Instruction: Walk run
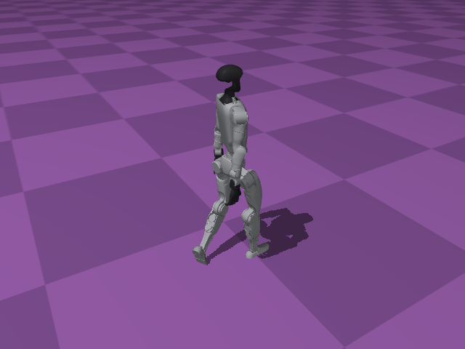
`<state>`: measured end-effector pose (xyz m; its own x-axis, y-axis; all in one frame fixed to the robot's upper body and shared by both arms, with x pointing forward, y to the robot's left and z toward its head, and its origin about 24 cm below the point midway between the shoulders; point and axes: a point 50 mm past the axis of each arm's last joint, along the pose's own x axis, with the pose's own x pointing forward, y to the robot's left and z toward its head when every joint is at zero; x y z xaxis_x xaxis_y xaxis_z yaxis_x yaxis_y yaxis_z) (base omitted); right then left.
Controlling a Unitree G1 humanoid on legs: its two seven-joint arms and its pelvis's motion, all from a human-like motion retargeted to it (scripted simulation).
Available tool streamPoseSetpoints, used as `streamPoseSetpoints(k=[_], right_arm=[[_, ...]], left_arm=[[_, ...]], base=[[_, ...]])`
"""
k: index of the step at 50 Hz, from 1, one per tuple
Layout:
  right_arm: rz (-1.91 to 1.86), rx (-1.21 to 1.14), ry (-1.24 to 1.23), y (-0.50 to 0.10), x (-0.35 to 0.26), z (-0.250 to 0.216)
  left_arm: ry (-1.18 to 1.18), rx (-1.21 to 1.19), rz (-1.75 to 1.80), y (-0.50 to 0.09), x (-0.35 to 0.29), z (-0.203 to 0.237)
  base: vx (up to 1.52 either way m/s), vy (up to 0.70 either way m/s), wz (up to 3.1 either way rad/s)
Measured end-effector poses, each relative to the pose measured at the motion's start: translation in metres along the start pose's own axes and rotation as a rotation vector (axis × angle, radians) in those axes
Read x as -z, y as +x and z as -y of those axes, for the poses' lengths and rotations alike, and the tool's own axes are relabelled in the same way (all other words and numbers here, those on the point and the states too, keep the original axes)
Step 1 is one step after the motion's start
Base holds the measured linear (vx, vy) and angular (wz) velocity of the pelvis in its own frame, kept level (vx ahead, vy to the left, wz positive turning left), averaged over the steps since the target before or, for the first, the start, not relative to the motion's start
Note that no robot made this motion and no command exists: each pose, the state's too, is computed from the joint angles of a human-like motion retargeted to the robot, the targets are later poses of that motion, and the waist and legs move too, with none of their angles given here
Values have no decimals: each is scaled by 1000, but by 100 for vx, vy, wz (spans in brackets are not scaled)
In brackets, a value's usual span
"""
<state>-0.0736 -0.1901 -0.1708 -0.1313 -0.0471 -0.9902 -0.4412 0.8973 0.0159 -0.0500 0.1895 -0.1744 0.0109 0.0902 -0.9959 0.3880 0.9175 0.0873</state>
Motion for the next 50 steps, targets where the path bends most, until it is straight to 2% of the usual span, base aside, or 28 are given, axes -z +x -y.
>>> streamPoseSetpoints(k=[7,13,18,22,27,33,40,50], right_arm=[[311,126,-97,-10,-98,59],[558,207,-195,-38,-166,97],[725,288,-260,-63,-203,116],[788,327,-258,-68,-210,117],[673,260,-254,-46,-182,97],[316,102,-231,-8,-99,45],[72,-64,-114,1,-19,-5],[-113,-158,8,-7,45,-54]], left_arm=[[11,206,-235,-18,64,42],[-53,217,-288,-29,88,62],[-135,220,-305,-32,92,71],[-139,196,-296,-32,93,69],[-82,171,-300,-31,93,61],[-150,129,-269,-22,77,39],[-193,-33,16,2,-13,-23],[18,-296,510,-20,-149,-113]], base=[[69,-34,-36],[67,-22,-85],[73,-14,-41],[79,-11,-21],[90,-5,-45],[97,-1,-25],[77,-1,34],[64,-11,83]])
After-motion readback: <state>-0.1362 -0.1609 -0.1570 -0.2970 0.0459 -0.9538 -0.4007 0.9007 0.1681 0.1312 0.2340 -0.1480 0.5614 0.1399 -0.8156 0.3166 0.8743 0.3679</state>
